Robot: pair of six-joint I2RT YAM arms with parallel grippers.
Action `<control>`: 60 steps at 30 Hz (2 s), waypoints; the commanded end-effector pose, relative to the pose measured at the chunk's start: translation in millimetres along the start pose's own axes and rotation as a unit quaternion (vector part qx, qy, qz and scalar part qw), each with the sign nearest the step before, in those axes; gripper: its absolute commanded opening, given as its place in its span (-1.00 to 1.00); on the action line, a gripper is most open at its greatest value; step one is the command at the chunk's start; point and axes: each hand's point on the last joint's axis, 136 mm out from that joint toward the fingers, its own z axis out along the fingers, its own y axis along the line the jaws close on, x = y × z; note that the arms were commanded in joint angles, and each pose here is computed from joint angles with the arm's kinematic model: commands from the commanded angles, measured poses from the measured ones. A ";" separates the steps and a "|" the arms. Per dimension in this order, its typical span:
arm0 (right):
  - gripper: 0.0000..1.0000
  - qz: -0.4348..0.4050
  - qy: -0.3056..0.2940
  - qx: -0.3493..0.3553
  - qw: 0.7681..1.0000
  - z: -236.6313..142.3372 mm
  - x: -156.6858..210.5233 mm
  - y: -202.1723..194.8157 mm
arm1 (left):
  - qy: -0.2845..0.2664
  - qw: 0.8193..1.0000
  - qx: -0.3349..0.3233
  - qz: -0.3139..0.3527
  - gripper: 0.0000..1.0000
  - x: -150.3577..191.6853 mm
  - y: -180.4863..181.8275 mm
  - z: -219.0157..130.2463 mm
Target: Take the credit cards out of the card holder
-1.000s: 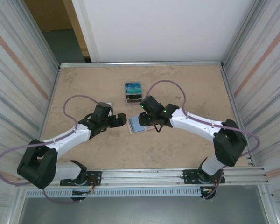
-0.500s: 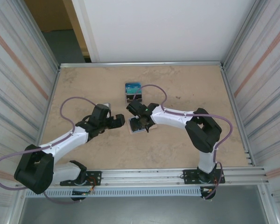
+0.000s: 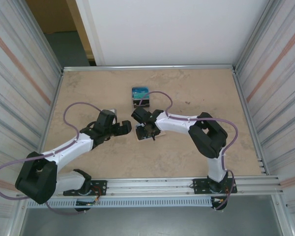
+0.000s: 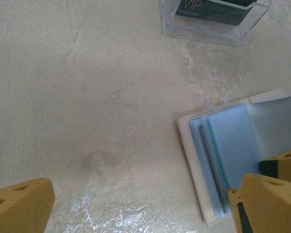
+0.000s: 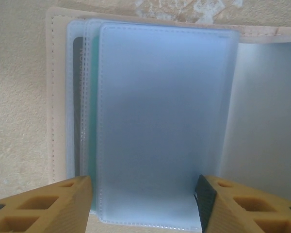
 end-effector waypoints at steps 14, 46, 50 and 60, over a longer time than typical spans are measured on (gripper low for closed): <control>-0.30 0.027 -0.002 0.017 0.999 0.2 -1.3 -20.9 | 0.003 1.000 0.009 0.003 0.97 -4.8 -4.9 -4.5; -0.26 0.090 -0.060 0.092 0.990 -27.2 -20.2 -98.4 | 0.064 0.983 -0.027 0.172 0.97 8.9 -53.3 26.1; -0.30 0.099 -0.056 0.090 0.989 -21.2 -23.5 -110.1 | 0.076 0.981 -0.030 0.177 0.82 16.1 -56.4 36.6; -0.49 0.124 -0.006 0.064 0.990 10.7 -6.9 -118.3 | 0.110 0.984 0.003 0.143 0.32 33.4 -62.6 60.4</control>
